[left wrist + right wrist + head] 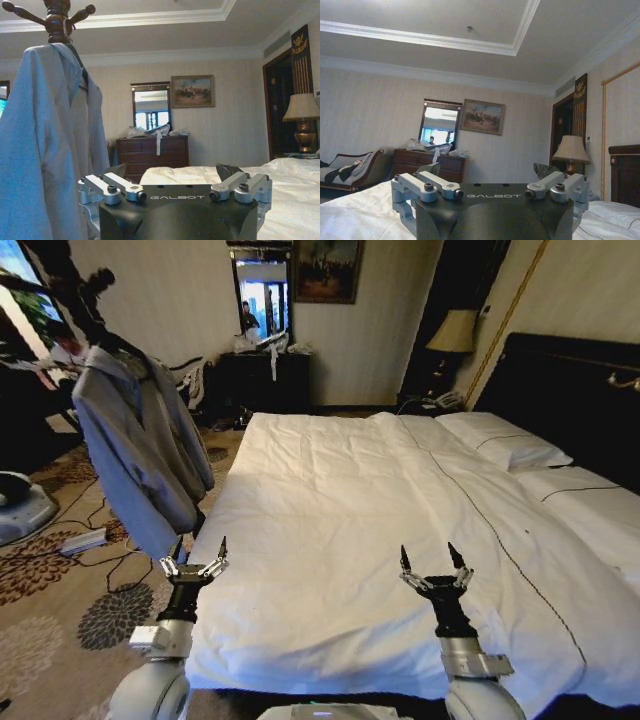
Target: Pick up the clothes from the bed and hang them on the clothes hanger.
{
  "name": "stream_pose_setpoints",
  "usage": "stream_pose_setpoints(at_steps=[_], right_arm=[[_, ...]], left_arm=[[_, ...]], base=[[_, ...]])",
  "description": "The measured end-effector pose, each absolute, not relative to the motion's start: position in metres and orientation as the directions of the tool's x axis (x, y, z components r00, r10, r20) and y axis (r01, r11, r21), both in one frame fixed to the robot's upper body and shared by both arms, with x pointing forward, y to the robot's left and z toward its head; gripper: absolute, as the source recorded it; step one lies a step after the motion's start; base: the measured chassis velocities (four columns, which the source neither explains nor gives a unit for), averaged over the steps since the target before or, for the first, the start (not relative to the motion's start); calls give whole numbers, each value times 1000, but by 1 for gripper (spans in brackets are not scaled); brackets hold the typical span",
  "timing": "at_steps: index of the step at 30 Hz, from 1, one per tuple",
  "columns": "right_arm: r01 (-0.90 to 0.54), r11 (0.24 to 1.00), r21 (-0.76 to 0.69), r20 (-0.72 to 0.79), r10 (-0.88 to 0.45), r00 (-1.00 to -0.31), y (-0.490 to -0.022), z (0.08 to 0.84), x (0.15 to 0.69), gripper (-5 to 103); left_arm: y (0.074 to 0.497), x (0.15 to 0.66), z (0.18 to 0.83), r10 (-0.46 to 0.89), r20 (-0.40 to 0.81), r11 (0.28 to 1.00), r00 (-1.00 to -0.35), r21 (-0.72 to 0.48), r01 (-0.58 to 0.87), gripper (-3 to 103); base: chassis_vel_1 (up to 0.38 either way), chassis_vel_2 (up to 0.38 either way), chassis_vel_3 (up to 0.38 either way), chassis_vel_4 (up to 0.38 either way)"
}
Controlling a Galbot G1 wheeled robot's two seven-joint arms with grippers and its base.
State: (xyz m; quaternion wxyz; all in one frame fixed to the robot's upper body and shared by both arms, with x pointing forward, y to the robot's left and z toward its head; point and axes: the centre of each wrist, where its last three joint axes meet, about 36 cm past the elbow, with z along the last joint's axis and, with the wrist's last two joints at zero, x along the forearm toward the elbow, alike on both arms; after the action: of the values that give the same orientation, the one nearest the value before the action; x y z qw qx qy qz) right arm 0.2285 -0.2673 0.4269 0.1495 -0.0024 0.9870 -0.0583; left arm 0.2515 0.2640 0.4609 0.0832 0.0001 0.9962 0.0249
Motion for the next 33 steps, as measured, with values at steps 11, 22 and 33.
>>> stream_pose_setpoints(at_steps=[11, 22, 33], right_arm=[[11, 994, -112, -295, -23, -955, -268, 427, 230, 100], [10, 994, -111, -294, -23, -956, -268, 427, 230, 100], [10, 994, -110, -294, -23, -956, -268, 426, 230, 100]], left_arm=[[265, 253, 460, 8, -163, 999, -987, 46, 1, 100], [265, 254, 460, 10, -161, 999, -987, 45, 2, 100], [265, 254, 459, 10, -160, 999, -987, 45, 3, 100]], base=[[0, 0, 0, 0], [0, 0, 0, 0], [0, 0, 0, 0]])
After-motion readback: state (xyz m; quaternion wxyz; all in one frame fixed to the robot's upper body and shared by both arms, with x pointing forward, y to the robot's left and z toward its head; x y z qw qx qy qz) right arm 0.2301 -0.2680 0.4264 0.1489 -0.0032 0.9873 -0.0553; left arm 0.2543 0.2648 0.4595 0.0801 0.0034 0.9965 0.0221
